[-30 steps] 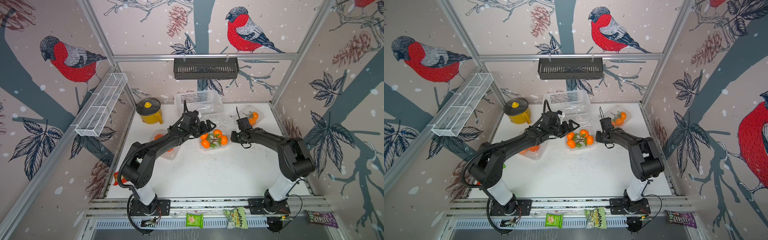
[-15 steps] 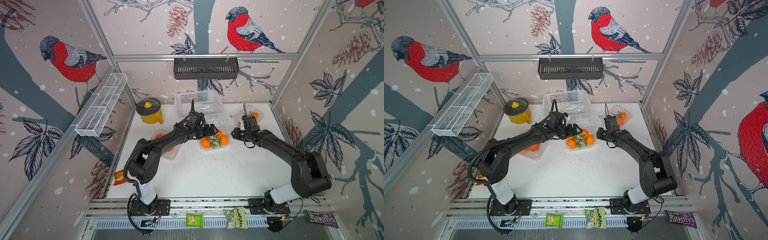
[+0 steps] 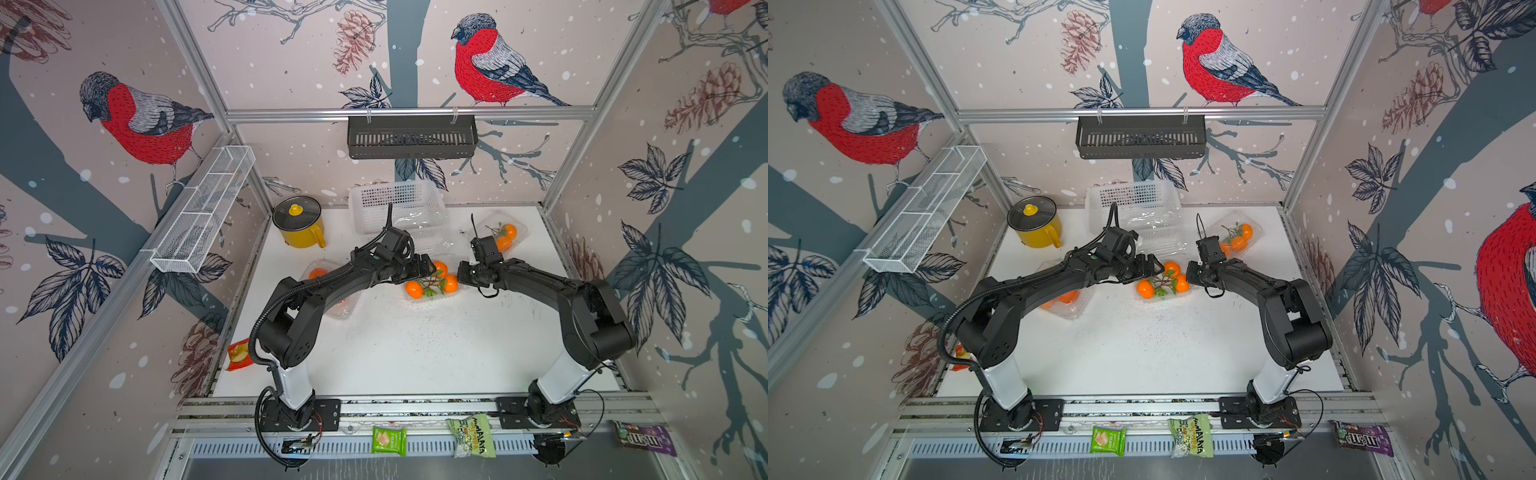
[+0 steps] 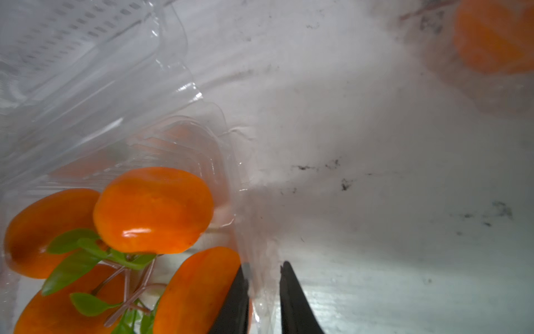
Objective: Take oranges out of containers
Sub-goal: Pick up the orange from the packing box.
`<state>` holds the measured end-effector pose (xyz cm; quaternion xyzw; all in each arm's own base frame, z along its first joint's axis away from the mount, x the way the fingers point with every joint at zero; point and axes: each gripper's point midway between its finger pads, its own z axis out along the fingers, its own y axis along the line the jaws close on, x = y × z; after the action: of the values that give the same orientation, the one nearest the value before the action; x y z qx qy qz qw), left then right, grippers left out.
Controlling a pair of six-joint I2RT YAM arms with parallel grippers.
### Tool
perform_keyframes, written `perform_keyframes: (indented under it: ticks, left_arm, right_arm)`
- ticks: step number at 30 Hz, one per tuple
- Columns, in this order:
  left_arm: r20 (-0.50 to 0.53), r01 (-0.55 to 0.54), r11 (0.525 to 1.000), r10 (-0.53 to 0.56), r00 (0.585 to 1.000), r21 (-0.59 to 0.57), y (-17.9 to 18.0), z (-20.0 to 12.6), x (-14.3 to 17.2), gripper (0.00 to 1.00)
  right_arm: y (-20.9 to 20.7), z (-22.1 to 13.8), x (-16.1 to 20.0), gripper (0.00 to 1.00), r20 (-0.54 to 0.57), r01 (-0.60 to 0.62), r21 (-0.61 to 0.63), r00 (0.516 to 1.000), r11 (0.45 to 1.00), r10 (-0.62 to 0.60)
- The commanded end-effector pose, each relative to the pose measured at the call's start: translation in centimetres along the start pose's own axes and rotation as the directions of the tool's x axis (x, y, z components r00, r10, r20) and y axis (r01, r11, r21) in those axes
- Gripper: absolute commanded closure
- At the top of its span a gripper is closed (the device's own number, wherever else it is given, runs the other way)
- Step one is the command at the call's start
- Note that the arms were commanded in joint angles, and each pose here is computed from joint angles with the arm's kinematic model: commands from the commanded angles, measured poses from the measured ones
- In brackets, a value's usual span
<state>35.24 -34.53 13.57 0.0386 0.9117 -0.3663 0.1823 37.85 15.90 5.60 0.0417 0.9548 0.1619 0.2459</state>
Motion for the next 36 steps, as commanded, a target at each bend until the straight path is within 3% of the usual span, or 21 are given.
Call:
perform_keyframes:
  ticks: [1,6,10,15,20,27,31,36]
  left_arm:
    - [-0.010,-0.050,0.998,0.050,0.999,-0.036,-0.2,0.5,0.2,0.15]
    - [-0.070,-0.110,0.992,0.106,0.992,-0.059,-1.6,2.4,1.6,0.20]
    - [-0.108,-0.112,0.993,0.106,0.988,-0.047,-1.9,3.5,3.0,0.23]
    - [-0.152,-0.161,0.981,0.144,0.978,-0.106,-1.2,4.2,3.7,0.25]
    - [-0.118,-0.186,0.976,0.172,0.978,-0.112,-2.3,4.8,2.3,0.30]
    - [-0.163,-0.298,0.919,0.263,0.951,-0.259,-0.7,6.9,1.7,0.34]
    - [-0.185,-0.325,0.896,0.279,0.942,-0.302,0.2,7.1,1.8,0.46]
    - [-0.216,-0.348,0.881,0.290,0.933,-0.320,1.1,7.3,2.8,0.56]
  right_arm:
    - [-1.0,-0.7,0.3,0.79,0.025,0.004,0.038,1.000,0.999,-0.005]
    - [-1.5,-2.6,1.7,0.79,0.052,-0.067,0.035,0.996,0.997,0.066]
    - [-0.9,-5.0,1.0,0.59,0.124,-0.134,-0.019,0.983,0.991,0.135]
    - [-0.9,-7.1,-1.2,0.50,0.173,-0.124,-0.026,0.977,0.992,0.127]
    - [-2.4,-8.2,-1.9,0.41,0.197,-0.149,-0.034,0.968,0.988,0.153]
    - [-3.1,-8.9,-1.5,0.17,0.205,-0.160,-0.053,0.964,0.986,0.168]
    - [-3.4,-9.0,-1.2,0.03,0.208,-0.164,-0.056,0.963,0.985,0.172]
    - [-3.5,-9.2,-1.1,0.00,0.215,-0.163,-0.064,0.961,0.985,0.173]
